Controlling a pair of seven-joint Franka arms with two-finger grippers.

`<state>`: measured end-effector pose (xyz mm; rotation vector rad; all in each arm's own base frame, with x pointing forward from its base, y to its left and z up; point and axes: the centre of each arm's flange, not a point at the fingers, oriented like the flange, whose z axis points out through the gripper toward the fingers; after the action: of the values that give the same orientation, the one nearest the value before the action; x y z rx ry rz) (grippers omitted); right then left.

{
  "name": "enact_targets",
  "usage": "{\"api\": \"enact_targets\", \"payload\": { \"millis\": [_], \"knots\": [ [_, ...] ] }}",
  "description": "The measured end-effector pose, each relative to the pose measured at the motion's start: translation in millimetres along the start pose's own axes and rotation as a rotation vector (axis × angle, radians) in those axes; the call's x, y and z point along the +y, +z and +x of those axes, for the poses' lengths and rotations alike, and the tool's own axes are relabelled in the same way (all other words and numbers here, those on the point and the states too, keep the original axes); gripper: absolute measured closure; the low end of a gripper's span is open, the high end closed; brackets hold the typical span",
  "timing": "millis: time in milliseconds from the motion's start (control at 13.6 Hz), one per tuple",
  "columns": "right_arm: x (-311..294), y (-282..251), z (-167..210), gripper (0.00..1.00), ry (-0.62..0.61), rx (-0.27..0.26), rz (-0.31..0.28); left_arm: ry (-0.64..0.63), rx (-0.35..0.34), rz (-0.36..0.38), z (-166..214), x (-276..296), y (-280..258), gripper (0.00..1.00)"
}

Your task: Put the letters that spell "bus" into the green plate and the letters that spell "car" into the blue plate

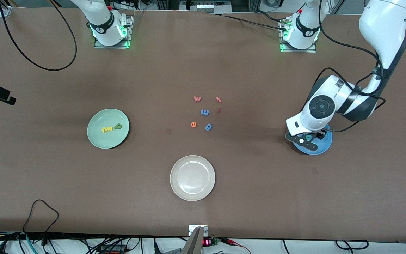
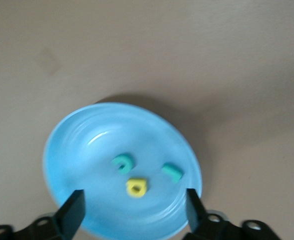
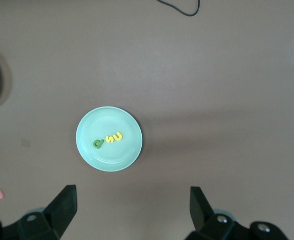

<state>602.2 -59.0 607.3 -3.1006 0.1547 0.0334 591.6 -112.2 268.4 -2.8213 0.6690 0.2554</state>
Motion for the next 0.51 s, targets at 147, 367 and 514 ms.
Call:
{"api": "enact_targets", "payload": {
  "millis": [147, 367, 514],
  "knots": [
    [-2.8, 6.0, -0.2, 0.0, -0.006, -0.009, -0.012, -0.084, -0.073, -0.041, 0.4, -20.9, -55.8, 0.0],
    [-3.1, 13.1, -1.3, 0.0, -0.005, -0.008, -0.032, -0.176, -0.092, -0.067, -7.7, -57.6, -137.5, 0.0],
    [5.7, 13.2, -5.8, 0.0, 0.009, 0.001, -0.032, -0.214, -0.08, -0.08, -12.4, -76.0, -165.8, 0.0]
  ]
}}
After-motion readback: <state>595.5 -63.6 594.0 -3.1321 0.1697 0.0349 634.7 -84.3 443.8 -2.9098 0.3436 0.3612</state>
